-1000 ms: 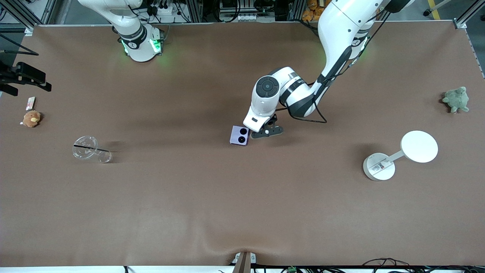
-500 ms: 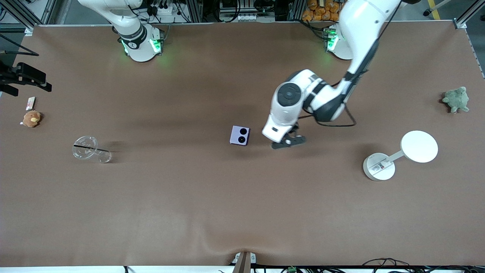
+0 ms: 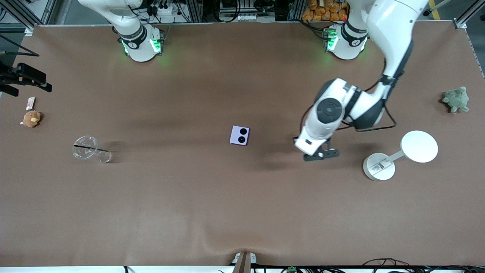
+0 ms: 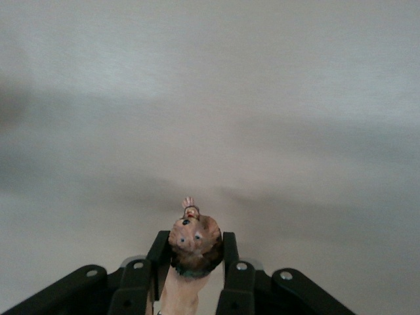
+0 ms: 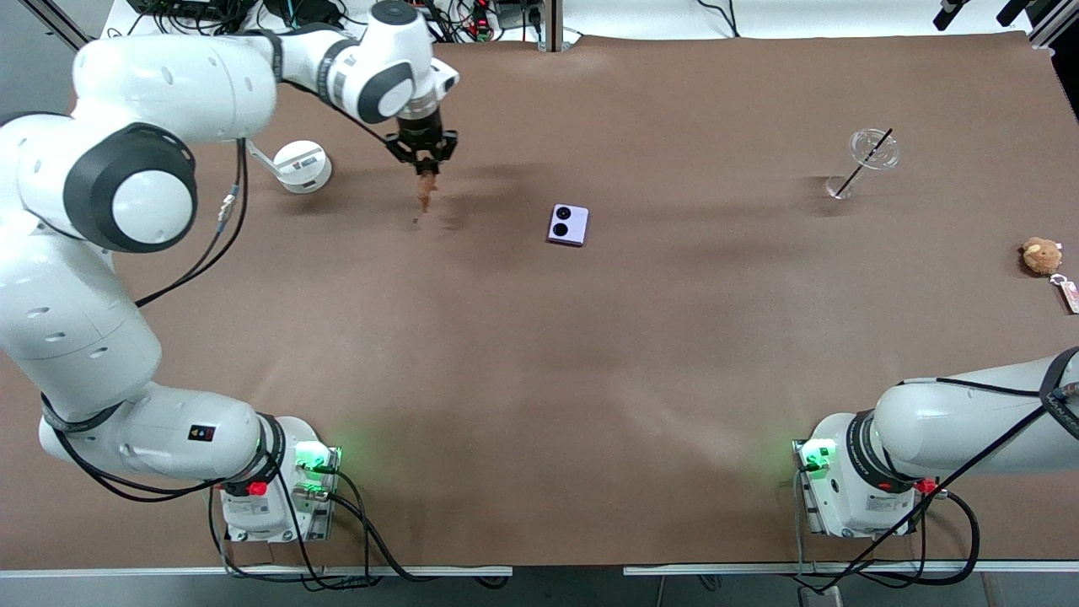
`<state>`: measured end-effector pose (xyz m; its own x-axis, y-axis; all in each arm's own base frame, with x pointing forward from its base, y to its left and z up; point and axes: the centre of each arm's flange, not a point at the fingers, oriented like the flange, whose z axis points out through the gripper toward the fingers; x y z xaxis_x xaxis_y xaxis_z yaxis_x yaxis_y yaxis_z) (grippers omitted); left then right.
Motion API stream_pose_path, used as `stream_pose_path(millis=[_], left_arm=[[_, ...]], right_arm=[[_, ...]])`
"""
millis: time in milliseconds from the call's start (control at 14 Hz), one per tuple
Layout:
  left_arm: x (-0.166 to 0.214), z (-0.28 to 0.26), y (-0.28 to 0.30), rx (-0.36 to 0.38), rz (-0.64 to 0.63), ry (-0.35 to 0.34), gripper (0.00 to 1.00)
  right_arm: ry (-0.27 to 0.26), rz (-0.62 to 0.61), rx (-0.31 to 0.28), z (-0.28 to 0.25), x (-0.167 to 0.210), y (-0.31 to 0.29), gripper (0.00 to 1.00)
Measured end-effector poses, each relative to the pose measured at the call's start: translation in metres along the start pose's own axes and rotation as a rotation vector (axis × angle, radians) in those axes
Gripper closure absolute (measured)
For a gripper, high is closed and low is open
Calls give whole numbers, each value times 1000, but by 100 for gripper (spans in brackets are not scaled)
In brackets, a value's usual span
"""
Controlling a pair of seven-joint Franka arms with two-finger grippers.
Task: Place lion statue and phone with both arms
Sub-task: 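Lift and carry the lion with the left gripper toward the lamp base, then lower the lion beside the lamp base while the right gripper reaches the phone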
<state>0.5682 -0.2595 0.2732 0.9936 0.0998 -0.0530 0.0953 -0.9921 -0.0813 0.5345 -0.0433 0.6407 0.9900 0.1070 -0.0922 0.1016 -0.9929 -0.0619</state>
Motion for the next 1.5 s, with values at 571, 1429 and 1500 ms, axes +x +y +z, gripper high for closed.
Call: stream_pose_path(millis=[571,1429,1500], left_arm=[[10,27,-112,9,139,-33,64],[9,50,-135,56,267,41,64],[10,50,-136,59,270,46,64]], right_arm=[[-73,-11,28,40,27,-2,0],[-122,-126,112,239,159,-97,0],[-110,-106,105,246,164,-114,0]])
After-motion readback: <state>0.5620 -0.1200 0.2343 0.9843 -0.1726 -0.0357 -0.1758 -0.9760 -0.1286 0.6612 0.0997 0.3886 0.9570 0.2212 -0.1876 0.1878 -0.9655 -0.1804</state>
